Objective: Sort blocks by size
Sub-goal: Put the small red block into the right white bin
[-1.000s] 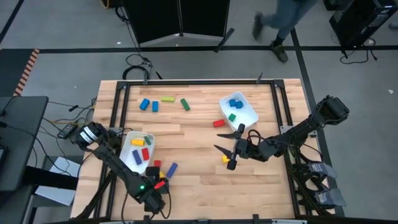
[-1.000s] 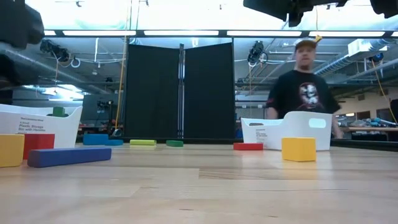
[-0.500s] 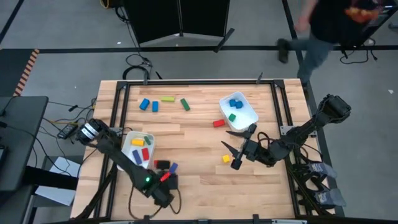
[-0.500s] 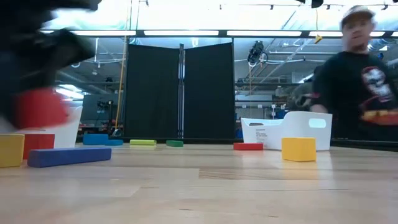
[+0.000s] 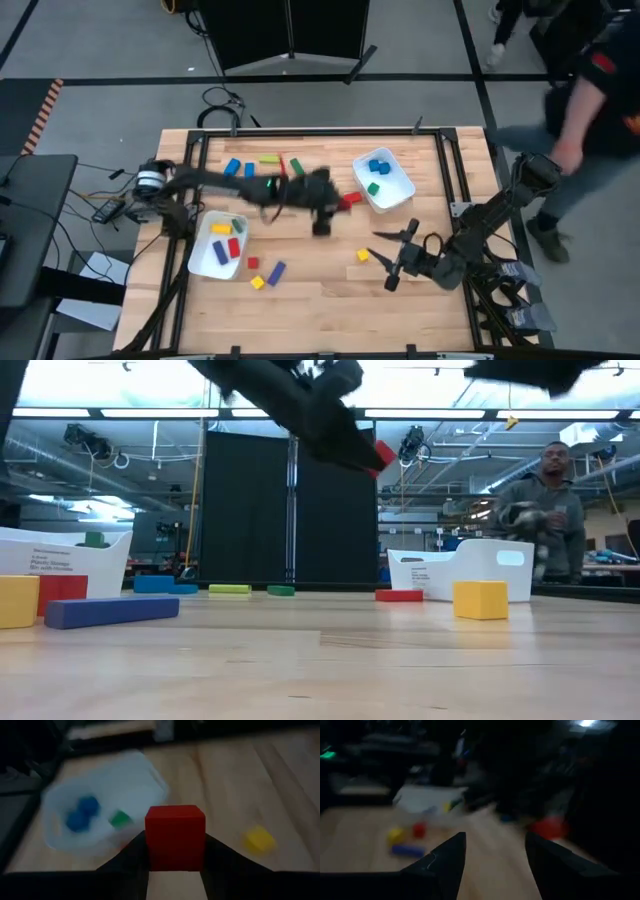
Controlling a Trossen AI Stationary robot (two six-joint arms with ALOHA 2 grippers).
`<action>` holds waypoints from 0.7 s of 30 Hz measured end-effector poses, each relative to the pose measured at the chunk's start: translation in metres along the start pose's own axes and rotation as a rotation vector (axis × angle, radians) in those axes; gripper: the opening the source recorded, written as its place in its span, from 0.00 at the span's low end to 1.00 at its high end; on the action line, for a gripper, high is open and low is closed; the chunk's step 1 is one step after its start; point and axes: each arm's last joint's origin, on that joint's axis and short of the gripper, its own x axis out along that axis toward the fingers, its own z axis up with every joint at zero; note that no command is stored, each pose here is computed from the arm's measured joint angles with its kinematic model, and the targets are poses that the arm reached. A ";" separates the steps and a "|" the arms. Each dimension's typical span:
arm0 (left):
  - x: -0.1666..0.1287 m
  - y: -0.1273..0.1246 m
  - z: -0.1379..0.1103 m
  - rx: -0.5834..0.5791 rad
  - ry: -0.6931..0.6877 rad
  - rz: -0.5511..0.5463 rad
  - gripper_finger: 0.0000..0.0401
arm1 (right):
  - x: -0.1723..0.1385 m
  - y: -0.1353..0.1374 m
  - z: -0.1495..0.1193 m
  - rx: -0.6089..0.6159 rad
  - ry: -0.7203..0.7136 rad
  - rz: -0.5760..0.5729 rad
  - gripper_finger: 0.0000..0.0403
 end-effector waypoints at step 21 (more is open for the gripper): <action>0.104 0.154 -0.006 -0.186 0.013 -0.252 0.80 | 0.032 -0.003 -0.046 0.094 0.325 0.185 0.53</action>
